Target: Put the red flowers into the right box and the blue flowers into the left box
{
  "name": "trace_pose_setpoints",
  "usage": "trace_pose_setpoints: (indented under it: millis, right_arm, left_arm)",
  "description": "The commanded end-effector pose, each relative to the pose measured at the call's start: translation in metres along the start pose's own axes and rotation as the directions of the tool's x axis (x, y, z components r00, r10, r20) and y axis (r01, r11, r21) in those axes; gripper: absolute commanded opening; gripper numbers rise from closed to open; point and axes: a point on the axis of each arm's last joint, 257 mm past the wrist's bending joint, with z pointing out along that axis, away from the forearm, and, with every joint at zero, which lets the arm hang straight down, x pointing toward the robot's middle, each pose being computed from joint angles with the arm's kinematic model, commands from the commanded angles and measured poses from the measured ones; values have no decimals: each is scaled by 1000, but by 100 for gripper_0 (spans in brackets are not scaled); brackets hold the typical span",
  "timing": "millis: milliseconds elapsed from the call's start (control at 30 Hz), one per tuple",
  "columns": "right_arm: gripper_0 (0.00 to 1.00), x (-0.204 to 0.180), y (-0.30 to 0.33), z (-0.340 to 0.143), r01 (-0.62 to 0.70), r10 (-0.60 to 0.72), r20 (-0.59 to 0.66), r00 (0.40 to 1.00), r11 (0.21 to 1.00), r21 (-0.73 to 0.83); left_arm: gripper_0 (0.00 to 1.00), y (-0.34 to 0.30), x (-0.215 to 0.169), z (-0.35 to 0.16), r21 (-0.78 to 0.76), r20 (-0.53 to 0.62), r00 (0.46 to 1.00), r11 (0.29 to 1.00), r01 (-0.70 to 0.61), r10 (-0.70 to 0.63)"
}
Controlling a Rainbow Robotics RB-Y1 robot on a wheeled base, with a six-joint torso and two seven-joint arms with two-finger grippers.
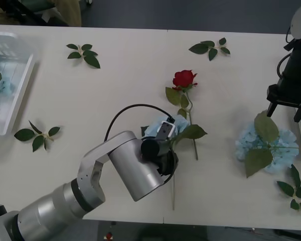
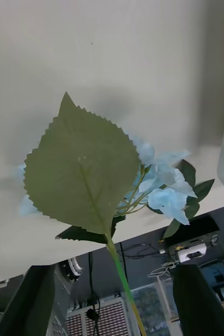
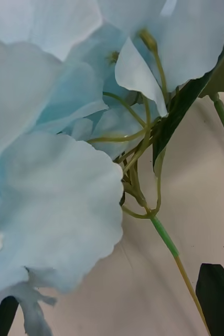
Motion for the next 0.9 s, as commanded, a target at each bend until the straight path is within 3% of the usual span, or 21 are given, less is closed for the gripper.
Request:
trace_pose_setpoints:
  millis: [33, 500, 567, 733, 767, 800, 900]
  right_arm:
    - [66, -1, -4, 1, 45, -45, 17, 999, 999, 17]
    - [66, 11, 1, 27, 89, -92, 58, 994, 995, 42]
    - [66, 13, 3, 25, 98, -99, 54, 994, 995, 25]
    - [67, 15, 10, 22, 124, -125, 63, 990, 992, 9]
    - [68, 15, 11, 22, 128, -128, 63, 990, 992, 7]
    - [68, 16, 12, 22, 135, -134, 61, 989, 991, 1]
    - [69, 20, 11, 24, 142, -142, 52, 989, 990, -11]
  left_arm:
    - [97, -22, -19, -9, 45, 34, 999, 999, -4, 2]
    - [97, -17, -26, 16, 102, 64, 996, 993, 59, -66]
    - [92, -9, -22, 23, 84, 58, 996, 995, 60, -65]
    - [43, -6, -20, 28, 65, 47, 998, 997, 37, -40]
    - [29, -7, -20, 28, 65, 47, 998, 997, 38, -41]
    - [6, -6, -19, 28, 64, 46, 998, 997, 38, -41]
    - [0, -2, -19, 29, 51, 50, 998, 998, 29, -32]
